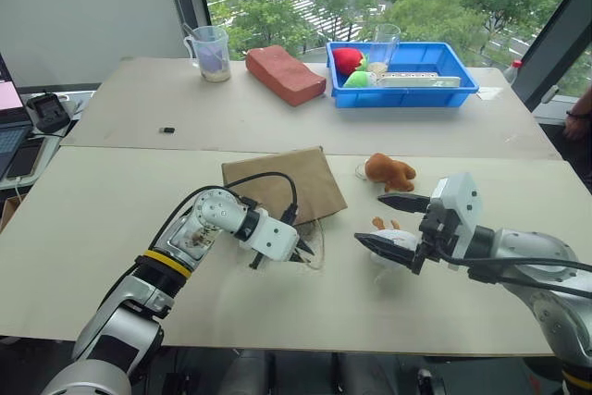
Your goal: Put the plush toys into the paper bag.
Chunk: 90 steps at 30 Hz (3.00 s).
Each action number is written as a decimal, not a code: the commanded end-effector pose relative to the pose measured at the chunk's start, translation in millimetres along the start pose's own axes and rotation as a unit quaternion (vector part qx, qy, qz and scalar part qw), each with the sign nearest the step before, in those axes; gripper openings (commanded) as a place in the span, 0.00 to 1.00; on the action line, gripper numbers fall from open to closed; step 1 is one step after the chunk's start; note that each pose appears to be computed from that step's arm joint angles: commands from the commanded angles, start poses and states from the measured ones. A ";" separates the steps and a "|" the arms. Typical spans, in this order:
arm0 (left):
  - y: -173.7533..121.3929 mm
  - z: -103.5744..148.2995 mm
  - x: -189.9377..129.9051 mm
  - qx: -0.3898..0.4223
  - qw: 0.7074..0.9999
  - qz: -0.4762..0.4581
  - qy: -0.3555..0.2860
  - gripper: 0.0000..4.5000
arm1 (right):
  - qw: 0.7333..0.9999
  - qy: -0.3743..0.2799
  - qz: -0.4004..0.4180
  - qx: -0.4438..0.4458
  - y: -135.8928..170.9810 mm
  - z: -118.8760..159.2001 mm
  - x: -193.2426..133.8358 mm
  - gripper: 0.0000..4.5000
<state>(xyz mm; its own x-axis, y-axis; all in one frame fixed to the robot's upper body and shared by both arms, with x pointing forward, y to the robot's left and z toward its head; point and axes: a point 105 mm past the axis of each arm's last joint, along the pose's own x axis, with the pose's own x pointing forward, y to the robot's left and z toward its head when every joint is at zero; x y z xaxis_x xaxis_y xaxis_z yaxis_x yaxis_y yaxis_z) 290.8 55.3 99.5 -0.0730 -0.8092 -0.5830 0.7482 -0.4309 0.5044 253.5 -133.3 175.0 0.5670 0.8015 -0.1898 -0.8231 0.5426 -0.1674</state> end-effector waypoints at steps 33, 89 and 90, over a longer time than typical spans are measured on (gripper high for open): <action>76.0 54.9 -88.9 -0.169 0.950 0.199 -0.169 0.00 | 0.996 -0.078 -0.048 -0.011 -8.1 -17.8 103.9 0.00; 119.8 63.8 -146.1 -0.179 0.846 0.469 -0.181 0.00 | 0.996 -0.034 -0.064 0.056 -17.3 -28.2 164.1 0.00; 117.1 60.7 -143.2 -0.181 0.849 0.463 -0.176 0.00 | 0.996 -0.056 -0.055 0.050 -15.7 -18.1 160.6 0.00</action>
<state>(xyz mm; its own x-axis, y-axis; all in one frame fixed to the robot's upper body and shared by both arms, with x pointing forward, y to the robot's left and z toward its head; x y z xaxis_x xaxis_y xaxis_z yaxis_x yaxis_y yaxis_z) 356.0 98.5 274.7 0.5367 -0.8163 0.2133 0.7515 0.5775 0.3190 361.1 -21.6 92.4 0.6682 0.7152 -0.2047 -0.7375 0.6730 -0.0559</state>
